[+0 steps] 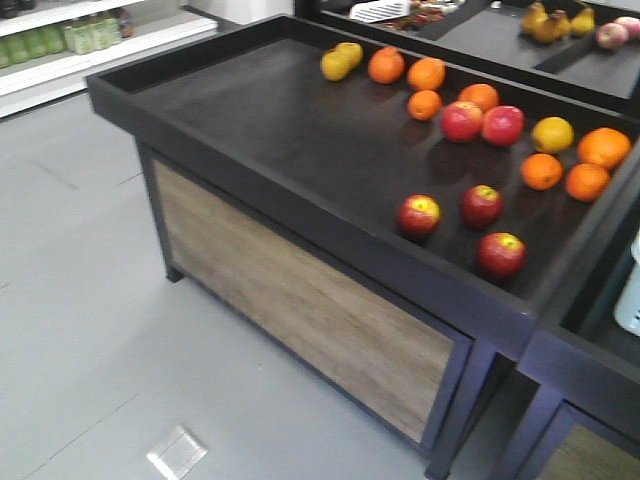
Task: Pick three apples into basket with both arms
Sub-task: 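Turn the base and drive up to the table holding the light-blue basket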
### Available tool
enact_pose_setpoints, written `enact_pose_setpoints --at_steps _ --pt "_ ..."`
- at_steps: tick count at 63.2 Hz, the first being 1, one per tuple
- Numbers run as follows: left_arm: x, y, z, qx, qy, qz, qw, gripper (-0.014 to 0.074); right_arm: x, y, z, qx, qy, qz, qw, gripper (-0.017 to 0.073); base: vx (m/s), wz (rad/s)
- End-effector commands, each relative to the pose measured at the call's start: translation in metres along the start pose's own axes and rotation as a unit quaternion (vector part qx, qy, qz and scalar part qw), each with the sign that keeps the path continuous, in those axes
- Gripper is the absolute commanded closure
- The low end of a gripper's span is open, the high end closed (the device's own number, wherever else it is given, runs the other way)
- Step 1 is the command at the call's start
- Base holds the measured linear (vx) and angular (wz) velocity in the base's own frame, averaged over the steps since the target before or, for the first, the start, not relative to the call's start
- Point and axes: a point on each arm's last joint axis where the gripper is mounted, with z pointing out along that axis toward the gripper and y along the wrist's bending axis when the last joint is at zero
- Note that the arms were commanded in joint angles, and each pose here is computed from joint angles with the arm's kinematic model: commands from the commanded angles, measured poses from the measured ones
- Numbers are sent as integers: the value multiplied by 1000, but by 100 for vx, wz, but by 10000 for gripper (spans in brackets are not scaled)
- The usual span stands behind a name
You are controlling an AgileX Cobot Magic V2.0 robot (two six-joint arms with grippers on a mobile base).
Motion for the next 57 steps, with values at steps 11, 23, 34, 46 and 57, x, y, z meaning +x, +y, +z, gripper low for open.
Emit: enact_pose_setpoints --at_steps 11,23,34,46,57 --pt "-4 -1 -1 8 -39 -4 999 600 -2 0 0 1 -33 -8 999 564 7 -42" --pt "-4 -1 -1 8 -39 -4 999 600 -2 0 0 1 -33 -8 999 564 6 -41" --pt "-4 -1 -1 8 -39 -4 999 600 -2 0 0 1 -33 -8 999 564 5 -36" --pt "-4 -1 -1 8 -39 -4 999 600 -2 0 0 1 -33 -8 999 564 4 -28" --pt "-4 -1 -1 8 -39 -4 999 600 -2 0 0 1 -33 -8 999 564 4 -26"
